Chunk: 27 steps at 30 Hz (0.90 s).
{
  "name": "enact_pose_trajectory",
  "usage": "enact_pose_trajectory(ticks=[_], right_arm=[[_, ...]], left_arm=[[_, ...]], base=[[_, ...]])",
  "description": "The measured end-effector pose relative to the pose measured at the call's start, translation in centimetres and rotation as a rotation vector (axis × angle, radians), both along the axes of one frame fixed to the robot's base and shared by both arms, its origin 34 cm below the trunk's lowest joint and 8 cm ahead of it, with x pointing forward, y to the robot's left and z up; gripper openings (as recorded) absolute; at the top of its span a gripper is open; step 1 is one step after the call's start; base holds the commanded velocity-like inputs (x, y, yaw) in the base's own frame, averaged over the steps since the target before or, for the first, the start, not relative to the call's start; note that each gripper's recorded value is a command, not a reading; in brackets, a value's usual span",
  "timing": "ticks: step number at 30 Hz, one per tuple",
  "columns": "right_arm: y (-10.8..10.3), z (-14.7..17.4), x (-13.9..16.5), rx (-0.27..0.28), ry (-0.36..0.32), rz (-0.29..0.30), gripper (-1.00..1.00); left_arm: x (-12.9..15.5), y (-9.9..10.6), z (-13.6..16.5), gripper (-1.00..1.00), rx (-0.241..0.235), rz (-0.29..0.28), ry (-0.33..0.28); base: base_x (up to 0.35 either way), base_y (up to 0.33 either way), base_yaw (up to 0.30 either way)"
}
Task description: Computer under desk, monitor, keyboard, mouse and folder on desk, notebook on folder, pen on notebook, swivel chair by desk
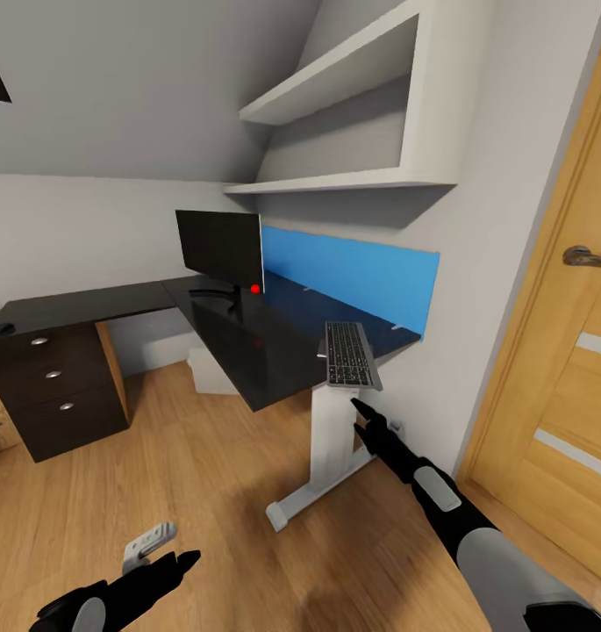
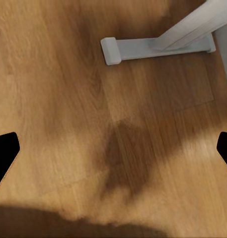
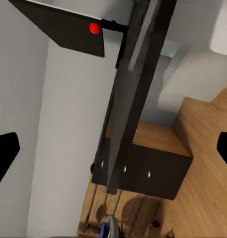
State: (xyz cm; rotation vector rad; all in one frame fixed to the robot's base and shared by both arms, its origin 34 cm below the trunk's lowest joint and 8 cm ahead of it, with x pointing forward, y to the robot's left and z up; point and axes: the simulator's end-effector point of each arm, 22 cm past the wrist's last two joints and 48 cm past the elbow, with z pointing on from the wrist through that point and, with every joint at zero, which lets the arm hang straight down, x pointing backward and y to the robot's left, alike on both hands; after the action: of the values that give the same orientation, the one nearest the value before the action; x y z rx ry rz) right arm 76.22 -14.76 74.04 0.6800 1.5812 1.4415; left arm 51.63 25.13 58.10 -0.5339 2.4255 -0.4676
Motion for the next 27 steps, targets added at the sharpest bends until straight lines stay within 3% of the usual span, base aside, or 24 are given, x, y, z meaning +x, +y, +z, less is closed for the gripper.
enact_pose_trajectory(ticks=[13,27], right_arm=[[0.3,6.6,0.5,0.016,-0.163,0.017,1.0],[-0.8,6.9,0.8,-0.001,-0.148,0.006,1.0]], left_arm=[[0.1,0.1,0.6,1.0,0.009,-0.002,0.001],[0.1,0.5,0.9,1.0,0.037,-0.006,0.009]], base=[[0.0,0.0,0.0],[0.0,0.0,0.0]])
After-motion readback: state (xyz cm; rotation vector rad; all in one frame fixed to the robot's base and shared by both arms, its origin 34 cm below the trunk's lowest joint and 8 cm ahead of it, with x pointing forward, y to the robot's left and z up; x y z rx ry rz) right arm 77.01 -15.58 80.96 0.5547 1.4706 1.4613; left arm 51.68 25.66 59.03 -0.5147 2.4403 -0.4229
